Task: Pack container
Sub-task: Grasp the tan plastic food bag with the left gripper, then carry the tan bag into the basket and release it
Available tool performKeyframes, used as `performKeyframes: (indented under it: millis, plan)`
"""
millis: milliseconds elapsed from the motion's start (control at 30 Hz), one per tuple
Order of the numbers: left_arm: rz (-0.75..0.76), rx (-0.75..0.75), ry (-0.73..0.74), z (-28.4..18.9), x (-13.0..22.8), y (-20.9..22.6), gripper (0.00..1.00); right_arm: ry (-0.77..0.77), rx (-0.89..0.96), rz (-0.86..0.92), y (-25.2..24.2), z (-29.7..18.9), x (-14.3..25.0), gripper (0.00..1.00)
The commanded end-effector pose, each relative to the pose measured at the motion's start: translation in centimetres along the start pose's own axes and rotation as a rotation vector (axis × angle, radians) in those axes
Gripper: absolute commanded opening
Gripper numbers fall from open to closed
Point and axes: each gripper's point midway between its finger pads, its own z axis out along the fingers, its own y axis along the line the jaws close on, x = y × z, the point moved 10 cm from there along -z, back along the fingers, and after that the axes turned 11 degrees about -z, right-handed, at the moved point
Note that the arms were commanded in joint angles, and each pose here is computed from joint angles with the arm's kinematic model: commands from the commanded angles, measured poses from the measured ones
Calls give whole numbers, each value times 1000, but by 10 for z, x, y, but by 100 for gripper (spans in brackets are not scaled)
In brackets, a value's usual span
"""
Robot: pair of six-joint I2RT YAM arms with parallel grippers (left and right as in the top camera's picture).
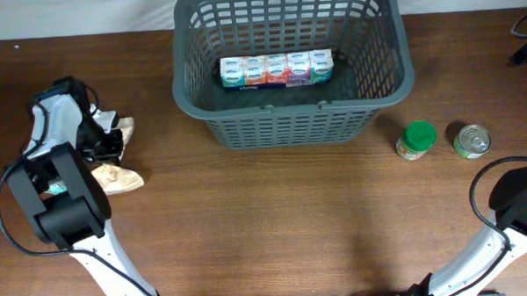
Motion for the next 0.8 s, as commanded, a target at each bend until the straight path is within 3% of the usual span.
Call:
performKeyframes:
  millis: [0,200,233,400,533,567,767]
  plan:
    - [29,-30,-10,-13,-14,-11,2,0,9,6,-1,1,-1,99]
    - [56,-25,-276,-127,-37,-24,2,0,9,6,-1,1,0,99]
    - [69,-31,-424,-172,-40,-32,2,0,9,6,-1,1,0,99]
    - [166,30,-873,-286,-26,-62,2,0,9,6,-1,1,0,99]
    - [417,125,-1160,-351,9,-104,2,0,9,6,-1,1,0,99]
    - [565,168,-1240,-367,25,-128,2,0,9,6,-1,1,0,99]
    - [925,263,-1279,-369,50,-202,2,0,9,6,-1,1,0,99]
